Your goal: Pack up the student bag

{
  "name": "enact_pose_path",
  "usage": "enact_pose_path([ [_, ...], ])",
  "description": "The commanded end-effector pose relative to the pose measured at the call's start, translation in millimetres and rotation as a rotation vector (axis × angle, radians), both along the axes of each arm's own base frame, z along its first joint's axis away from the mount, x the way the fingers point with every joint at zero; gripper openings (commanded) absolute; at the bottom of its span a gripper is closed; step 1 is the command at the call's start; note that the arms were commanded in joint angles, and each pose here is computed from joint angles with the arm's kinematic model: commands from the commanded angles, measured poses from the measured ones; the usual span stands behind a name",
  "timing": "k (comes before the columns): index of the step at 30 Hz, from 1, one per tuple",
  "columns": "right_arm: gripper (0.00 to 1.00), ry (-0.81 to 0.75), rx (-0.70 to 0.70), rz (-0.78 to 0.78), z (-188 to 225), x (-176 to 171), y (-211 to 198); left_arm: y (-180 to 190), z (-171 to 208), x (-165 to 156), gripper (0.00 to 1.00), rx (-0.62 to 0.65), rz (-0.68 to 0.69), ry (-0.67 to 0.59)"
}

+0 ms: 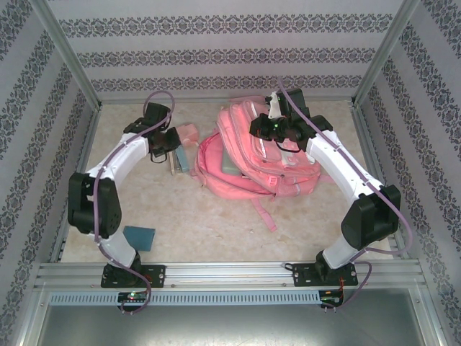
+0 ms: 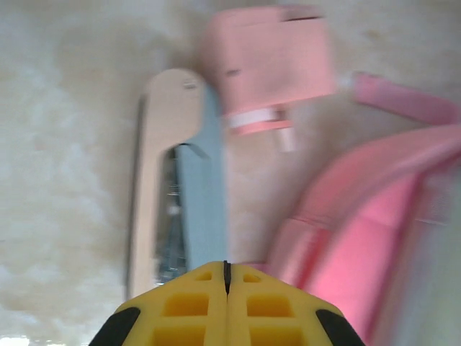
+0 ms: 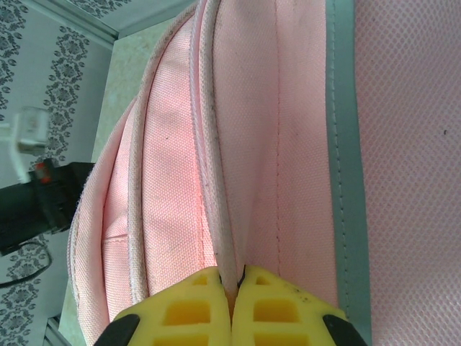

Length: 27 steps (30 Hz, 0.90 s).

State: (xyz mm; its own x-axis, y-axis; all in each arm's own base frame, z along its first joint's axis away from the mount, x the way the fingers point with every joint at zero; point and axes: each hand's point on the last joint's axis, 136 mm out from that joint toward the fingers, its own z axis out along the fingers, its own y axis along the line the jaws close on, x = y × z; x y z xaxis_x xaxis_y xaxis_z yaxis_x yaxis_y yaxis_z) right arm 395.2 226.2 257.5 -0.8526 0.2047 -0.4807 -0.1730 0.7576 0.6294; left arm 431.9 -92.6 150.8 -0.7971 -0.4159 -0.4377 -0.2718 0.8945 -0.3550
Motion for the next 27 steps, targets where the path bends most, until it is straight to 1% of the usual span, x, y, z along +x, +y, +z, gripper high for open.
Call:
enact_pose_path([
  [1, 0.00, -0.140, 0.106, 0.048, 56, 0, 10, -34, 9, -5, 0.00, -0.043, -0.063, -0.036],
  [3, 0.00, -0.140, 0.106, 0.046, 56, -1, 9, -40, 11, -7, 0.00, -0.026, -0.068, -0.040],
  [6, 0.00, -0.137, 0.106, 0.046, 55, -3, 9, -34, 4, -9, 0.00, 0.003, -0.049, -0.026],
  [8, 0.00, -0.135, 0.104, 0.046, 54, -4, 9, -25, -3, -11, 0.08, 0.047, -0.043, -0.006],
  [11, 0.00, -0.132, 0.102, 0.045, 53, -6, 8, -8, -16, -12, 0.24, 0.088, -0.039, 0.033],
  [14, 0.00, -0.129, 0.101, 0.047, 51, -7, 8, 15, -34, -15, 0.26, 0.107, -0.012, 0.091],
  [16, 0.00, -0.128, 0.101, 0.048, 50, -7, 8, 22, -45, -16, 0.33, 0.119, -0.025, 0.122],
  [20, 0.00, -0.124, 0.102, 0.049, 49, -7, 8, 26, -69, -18, 0.35, 0.156, -0.061, 0.198],
  [27, 0.00, -0.125, 0.097, 0.046, 49, -7, 7, 32, -96, -15, 0.35, 0.197, -0.062, 0.265],
])
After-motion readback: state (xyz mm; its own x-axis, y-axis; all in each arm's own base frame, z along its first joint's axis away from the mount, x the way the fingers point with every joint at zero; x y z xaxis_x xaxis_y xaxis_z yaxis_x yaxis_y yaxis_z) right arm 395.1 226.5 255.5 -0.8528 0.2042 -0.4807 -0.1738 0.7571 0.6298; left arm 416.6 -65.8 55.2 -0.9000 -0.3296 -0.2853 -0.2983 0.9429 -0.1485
